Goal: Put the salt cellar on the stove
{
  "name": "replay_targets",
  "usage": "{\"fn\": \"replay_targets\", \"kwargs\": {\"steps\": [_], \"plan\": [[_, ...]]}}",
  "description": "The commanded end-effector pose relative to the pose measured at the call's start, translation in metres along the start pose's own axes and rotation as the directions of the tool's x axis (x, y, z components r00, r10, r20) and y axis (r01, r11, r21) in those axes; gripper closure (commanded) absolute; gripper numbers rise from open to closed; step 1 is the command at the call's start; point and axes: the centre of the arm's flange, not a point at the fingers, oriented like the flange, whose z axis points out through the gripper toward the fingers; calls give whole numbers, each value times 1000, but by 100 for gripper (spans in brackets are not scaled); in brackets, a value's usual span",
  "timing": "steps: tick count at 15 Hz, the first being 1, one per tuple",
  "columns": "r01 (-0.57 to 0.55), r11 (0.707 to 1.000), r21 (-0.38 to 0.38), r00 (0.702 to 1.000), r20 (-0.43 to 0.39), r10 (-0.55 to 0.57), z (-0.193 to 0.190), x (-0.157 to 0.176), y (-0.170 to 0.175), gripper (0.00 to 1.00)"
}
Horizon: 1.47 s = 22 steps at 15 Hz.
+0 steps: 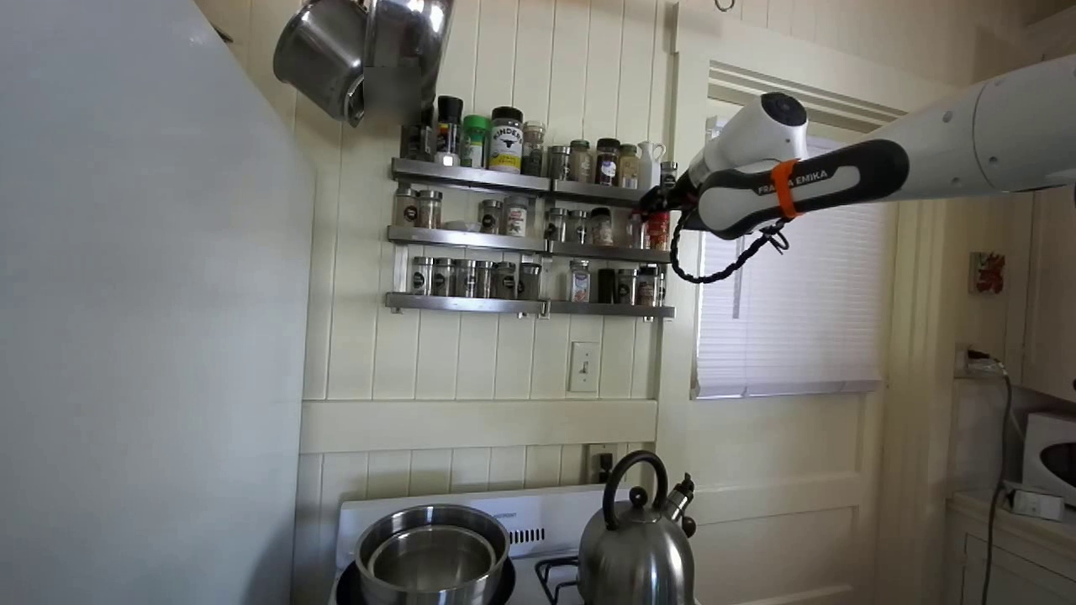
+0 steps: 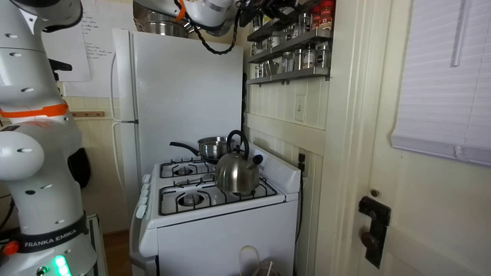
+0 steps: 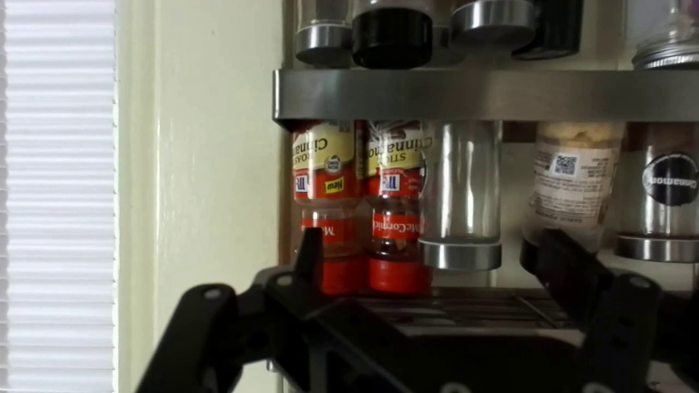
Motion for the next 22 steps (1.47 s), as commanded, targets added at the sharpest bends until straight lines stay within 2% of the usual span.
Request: {"fn": "replay_targets", "kwargs": {"steps": [1, 9, 17, 22], "plan": [[-52, 999, 10, 997, -53, 52, 24, 7, -4, 0], [-29, 998, 62, 996, -84, 34, 46, 2, -18, 0], [-13, 999, 53, 991, -132, 20, 53, 2, -21, 0], [-2, 999, 44, 991, -133, 7, 59, 0, -21, 0]]}}
